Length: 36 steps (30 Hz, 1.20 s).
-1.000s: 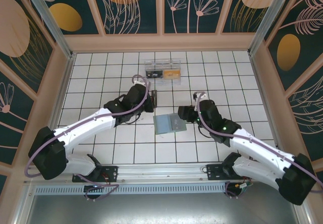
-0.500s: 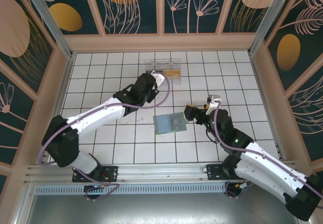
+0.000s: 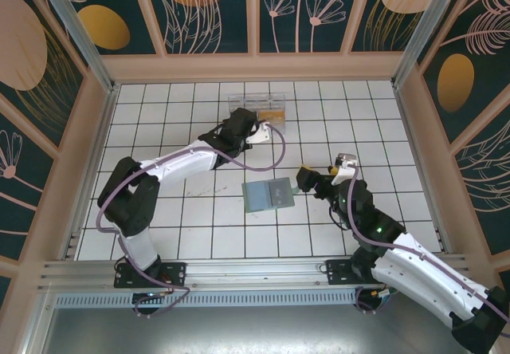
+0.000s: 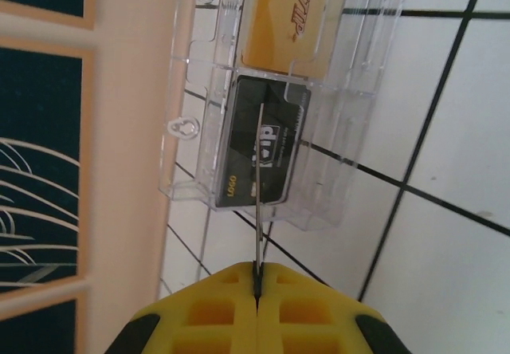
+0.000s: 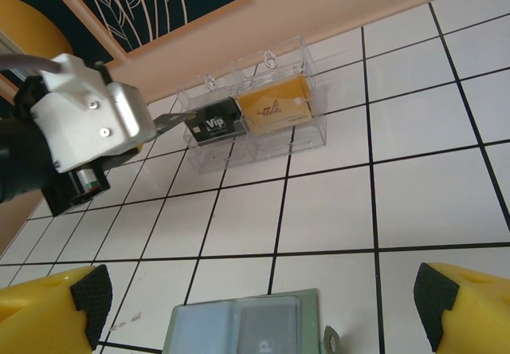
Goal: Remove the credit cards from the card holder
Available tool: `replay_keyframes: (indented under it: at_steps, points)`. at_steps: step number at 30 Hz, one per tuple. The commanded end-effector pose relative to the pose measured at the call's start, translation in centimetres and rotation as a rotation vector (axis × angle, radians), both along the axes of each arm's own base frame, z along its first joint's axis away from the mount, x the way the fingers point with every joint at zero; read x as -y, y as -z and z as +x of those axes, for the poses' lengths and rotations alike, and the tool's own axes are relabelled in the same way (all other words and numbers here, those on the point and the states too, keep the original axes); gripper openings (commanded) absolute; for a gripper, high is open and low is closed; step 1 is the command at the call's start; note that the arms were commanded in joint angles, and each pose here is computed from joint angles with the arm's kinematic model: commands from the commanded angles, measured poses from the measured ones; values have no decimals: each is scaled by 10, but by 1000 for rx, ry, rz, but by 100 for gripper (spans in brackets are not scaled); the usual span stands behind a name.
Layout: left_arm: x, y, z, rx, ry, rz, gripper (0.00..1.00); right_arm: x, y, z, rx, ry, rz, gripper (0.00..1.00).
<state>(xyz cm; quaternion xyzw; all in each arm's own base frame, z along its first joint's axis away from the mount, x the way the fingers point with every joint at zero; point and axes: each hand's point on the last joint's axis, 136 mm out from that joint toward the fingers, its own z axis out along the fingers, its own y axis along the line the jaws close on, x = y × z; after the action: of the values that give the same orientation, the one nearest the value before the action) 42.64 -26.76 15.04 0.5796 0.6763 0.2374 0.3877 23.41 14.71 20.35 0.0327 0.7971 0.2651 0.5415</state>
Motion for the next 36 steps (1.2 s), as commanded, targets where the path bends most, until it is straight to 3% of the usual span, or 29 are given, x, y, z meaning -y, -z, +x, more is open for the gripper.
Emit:
replay_keyframes:
  at_steps: [1,8,20,36]
  points:
    - [-1,-11,24,73,31,92,0,1,3,-1,-4,11,11,99]
    - [1,-3,48,41,41,99,0,-3,1,-2,-2,-17,12,99]
    - [0,40,53,-31,43,143,0,-2,8,-2,-15,-8,2,99]
    - [-4,54,73,-15,16,146,0,-3,14,0,-28,-9,-10,99]
